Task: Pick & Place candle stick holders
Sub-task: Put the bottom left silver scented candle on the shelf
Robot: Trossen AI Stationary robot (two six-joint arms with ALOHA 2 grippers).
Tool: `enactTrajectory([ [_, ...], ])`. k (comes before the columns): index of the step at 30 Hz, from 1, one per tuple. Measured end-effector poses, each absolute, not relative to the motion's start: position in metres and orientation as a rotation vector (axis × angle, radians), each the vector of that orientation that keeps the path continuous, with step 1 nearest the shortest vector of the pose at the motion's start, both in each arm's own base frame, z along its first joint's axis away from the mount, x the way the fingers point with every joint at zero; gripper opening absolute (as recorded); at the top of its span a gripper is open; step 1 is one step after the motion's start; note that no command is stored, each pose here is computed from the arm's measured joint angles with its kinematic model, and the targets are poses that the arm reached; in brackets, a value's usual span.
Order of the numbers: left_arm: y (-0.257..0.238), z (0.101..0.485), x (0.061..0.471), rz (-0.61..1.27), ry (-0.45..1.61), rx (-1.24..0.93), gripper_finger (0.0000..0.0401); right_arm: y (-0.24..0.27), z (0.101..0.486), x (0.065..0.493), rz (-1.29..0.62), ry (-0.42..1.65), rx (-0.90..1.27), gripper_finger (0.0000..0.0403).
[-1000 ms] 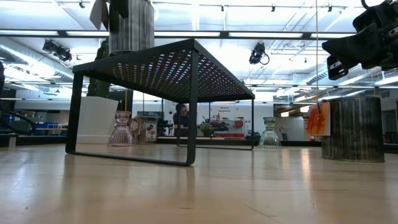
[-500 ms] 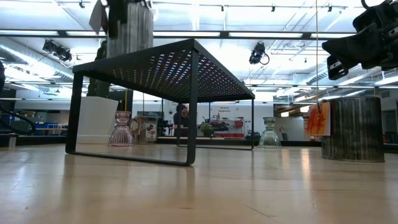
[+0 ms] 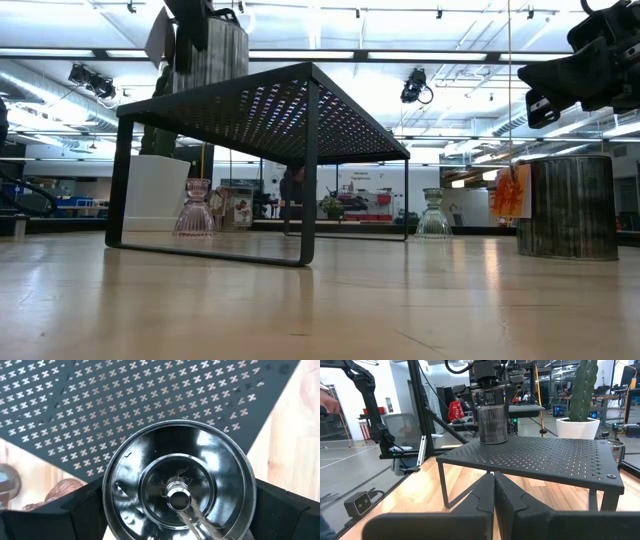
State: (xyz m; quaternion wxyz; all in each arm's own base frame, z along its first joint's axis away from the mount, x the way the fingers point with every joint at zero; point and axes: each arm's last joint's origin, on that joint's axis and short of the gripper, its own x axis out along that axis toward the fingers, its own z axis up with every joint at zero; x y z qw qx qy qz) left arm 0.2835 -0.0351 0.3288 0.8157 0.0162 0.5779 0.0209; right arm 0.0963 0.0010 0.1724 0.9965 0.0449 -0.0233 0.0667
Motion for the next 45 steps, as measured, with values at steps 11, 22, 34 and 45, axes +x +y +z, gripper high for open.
enactTrajectory([
  [11, -0.0396, 0.3295, 0.2863, 0.005, 1.203, 0.035, 0.0376, 0.0010, 0.1724, 0.0963, 0.134, -0.047, 0.090, 0.0012],
  [22, -0.0404, 0.3296, 0.2864, 0.009, 1.199, 0.046, 0.0376, 0.0009, 0.1724, 0.0963, 0.133, -0.047, 0.090, 0.0012],
  [34, -0.0408, 0.3295, 0.2862, -0.003, 1.200, 0.062, 0.0376, 0.0009, 0.1724, 0.0963, 0.133, -0.047, 0.090, 0.0012],
  [45, -0.0409, 0.3300, 0.2863, -0.010, 1.196, 0.065, 0.0395, 0.0009, 0.1724, 0.0963, 0.133, -0.047, 0.090, 0.0012],
])
